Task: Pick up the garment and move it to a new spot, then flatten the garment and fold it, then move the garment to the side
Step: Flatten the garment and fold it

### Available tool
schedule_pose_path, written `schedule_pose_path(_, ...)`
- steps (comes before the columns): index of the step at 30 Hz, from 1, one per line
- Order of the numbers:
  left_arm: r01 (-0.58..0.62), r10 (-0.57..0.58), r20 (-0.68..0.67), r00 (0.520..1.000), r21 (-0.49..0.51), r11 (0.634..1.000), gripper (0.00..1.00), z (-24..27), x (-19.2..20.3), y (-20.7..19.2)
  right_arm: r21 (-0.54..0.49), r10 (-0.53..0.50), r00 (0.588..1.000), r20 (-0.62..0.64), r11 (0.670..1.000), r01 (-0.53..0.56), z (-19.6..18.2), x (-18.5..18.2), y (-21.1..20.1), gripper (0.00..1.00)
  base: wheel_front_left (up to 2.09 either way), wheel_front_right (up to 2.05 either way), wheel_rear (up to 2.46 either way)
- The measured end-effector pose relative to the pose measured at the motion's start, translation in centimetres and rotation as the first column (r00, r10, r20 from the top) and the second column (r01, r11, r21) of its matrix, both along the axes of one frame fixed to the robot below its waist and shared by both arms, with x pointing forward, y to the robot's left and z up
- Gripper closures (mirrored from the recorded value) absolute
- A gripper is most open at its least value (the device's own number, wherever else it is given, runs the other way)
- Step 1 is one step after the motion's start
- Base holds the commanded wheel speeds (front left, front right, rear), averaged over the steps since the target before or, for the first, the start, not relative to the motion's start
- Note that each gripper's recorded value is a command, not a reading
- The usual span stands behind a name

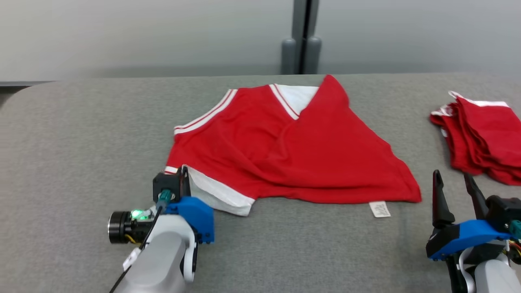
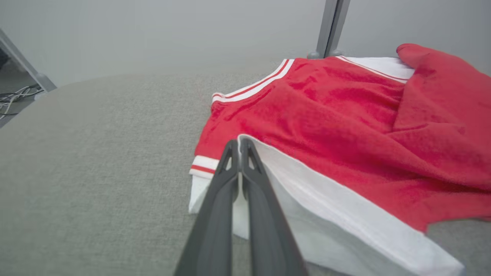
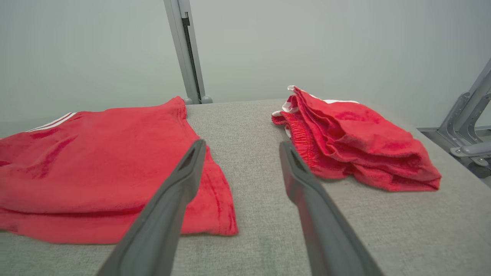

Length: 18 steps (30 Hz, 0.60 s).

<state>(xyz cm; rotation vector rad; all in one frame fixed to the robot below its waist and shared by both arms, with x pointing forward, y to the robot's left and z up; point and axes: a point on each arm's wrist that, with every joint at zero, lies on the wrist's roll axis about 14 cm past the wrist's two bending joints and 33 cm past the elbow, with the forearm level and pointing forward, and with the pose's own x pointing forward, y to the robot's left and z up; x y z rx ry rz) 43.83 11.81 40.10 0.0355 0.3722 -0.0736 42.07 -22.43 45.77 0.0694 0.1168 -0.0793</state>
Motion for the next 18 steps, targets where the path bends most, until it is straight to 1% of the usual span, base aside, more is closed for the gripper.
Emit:
schedule_pose_path(4,-0.08,0.08,0.008,0.997,-0.02,0.997,1.0,-0.3,-2.4,2.6,0.007,0.035,0.999,-0.002,0.999,-0.035,-0.1,0.4,1.4,0.0,0.0,0.0,0.0)
schedule_pose_path(7,-0.124,0.124,0.0,0.992,-0.043,0.991,1.0,-0.8,-4.0,3.7,0.014,0.051,0.999,-0.013,0.999,-0.051,-0.5,0.6,2.1,0.0,0.0,0.0,0.0)
schedule_pose_path(11,-0.158,0.156,-0.043,0.987,-0.059,0.986,1.0,-2.2,-6.1,4.4,0.023,0.072,0.997,-0.037,0.997,-0.071,-1.2,0.7,2.9,0.0,0.0,0.0,0.0)
schedule_pose_path(18,-0.194,0.184,-0.118,0.976,-0.079,0.978,1.0,-4.1,-8.1,4.5,0.037,0.067,0.995,-0.069,0.997,-0.064,-2.3,-0.1,2.7,0.0,0.0,0.0,0.0)
